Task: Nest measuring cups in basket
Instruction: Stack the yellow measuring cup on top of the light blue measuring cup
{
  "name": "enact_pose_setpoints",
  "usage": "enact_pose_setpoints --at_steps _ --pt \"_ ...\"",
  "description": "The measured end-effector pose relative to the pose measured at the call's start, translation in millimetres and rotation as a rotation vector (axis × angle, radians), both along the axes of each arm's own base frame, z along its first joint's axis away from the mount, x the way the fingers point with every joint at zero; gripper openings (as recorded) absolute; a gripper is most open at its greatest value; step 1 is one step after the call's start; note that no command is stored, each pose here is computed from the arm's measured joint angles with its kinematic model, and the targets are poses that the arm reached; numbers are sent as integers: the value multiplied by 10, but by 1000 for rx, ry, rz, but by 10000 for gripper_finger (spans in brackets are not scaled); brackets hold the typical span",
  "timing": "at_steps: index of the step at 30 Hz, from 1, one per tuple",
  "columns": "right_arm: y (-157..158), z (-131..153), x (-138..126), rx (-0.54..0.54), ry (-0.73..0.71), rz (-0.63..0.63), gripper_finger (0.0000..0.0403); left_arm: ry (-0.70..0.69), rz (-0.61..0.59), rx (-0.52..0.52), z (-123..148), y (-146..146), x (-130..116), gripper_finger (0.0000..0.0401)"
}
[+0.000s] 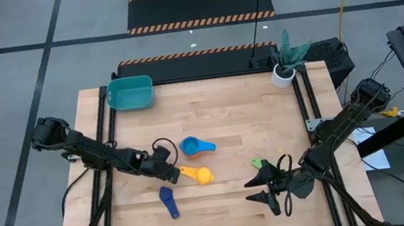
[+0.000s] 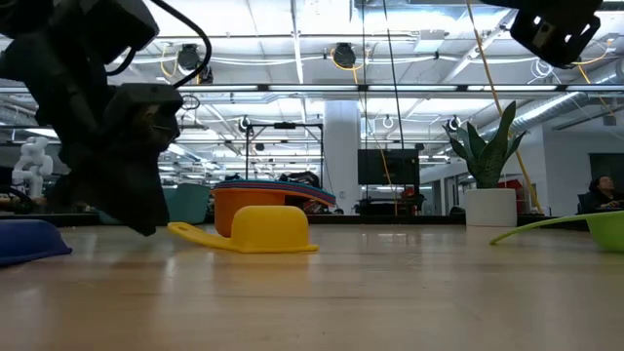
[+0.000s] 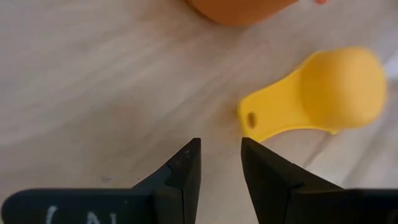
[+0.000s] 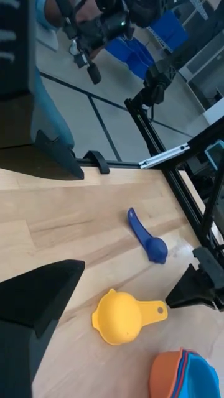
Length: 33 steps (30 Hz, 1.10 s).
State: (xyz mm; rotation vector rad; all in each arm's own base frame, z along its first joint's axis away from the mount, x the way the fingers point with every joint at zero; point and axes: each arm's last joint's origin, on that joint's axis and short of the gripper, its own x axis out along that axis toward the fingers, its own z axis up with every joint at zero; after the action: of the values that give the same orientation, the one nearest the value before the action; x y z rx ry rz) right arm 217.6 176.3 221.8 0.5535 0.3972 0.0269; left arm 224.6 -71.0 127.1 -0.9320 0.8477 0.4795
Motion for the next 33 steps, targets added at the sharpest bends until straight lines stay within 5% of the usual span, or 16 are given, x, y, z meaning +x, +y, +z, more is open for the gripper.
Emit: enact_pose_setpoints --at_steps 33 --pt "-15 -1 12 0 1 -6 212 -140 -39 -58 -202 45 162 115"
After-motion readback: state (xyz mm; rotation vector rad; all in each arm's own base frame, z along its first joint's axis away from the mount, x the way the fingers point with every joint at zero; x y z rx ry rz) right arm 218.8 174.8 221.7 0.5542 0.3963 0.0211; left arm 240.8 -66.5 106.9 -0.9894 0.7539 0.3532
